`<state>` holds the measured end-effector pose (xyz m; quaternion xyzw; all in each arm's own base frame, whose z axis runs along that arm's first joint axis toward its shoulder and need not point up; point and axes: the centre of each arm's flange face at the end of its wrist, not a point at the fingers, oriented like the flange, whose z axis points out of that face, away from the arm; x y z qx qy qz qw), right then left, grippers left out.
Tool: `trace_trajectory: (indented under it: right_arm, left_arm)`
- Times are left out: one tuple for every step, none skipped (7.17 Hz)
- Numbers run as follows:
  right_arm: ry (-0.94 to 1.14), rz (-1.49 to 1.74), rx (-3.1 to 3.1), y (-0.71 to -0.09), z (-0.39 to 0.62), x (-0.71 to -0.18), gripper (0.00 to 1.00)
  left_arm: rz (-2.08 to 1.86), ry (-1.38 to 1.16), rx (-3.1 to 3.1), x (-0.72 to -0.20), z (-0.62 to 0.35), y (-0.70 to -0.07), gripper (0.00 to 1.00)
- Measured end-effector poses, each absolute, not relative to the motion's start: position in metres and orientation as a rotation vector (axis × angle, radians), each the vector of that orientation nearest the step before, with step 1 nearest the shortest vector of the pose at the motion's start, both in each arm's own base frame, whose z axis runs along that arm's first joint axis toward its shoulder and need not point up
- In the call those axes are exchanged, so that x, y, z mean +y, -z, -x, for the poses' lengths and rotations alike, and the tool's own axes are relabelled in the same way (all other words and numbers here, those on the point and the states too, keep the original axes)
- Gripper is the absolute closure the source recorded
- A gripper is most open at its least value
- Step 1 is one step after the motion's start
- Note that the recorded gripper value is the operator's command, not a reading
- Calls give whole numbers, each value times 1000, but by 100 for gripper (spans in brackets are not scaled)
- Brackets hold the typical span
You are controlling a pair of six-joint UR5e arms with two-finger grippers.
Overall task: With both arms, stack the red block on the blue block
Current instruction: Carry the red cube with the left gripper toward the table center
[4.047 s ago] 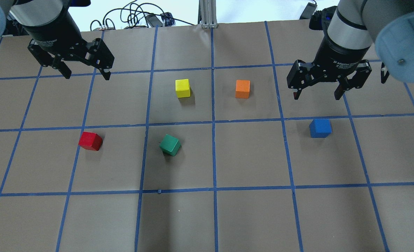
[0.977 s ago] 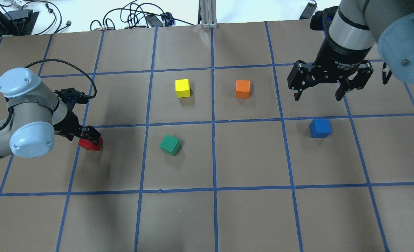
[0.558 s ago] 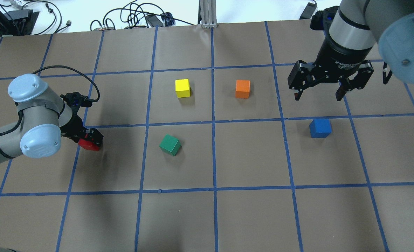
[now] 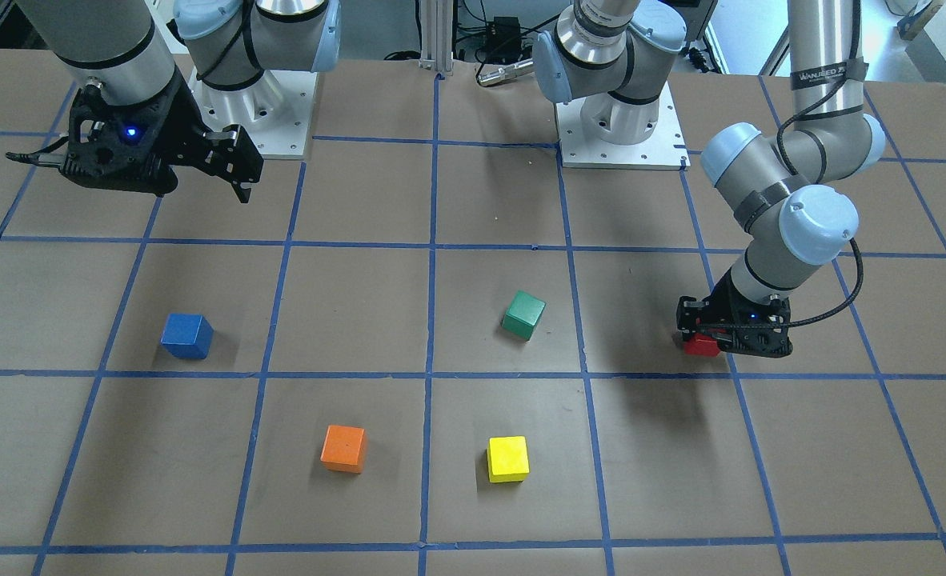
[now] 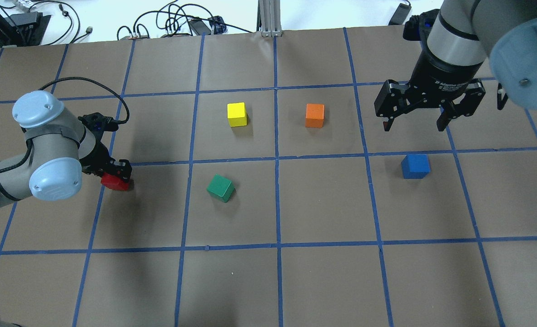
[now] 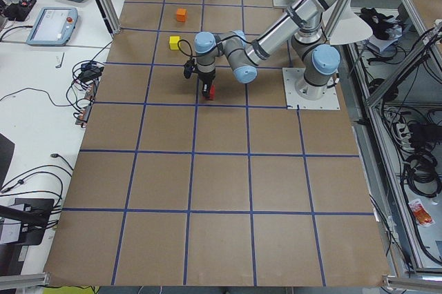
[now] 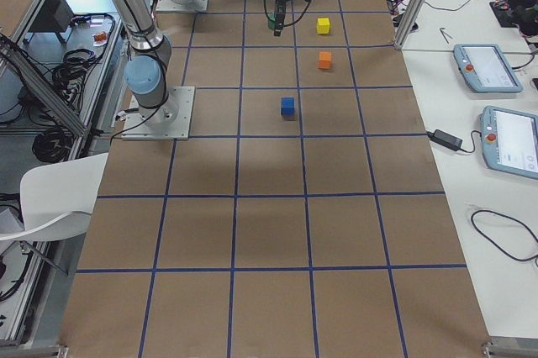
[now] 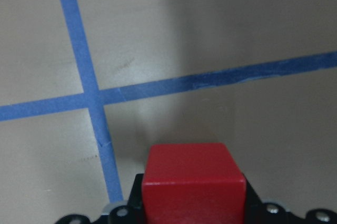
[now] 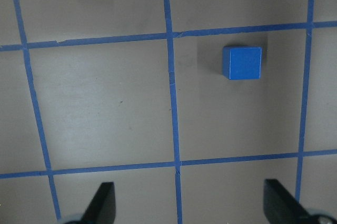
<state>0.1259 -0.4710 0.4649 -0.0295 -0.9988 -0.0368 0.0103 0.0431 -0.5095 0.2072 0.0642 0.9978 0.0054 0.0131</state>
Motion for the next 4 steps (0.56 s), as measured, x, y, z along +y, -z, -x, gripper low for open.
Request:
trace_trajectory:
  right_arm:
    - [108, 90, -3112, -465, -125, -472, 0]
    - [105, 90, -3110, -465, -125, -472, 0]
    - [108, 90, -3108, -465, -125, -472, 0]
    - [117, 89, -3092, -464, -123, -471, 0]
  left_arm:
    - [-195, -8, 3106, -520, -28, -230, 100]
    - [-173, -9, 3107, -532, 0, -253, 100]
    - [-154, -14, 3111, -545, 40, -271, 100]
    - [-149, -3, 3126, -554, 90, -284, 100]
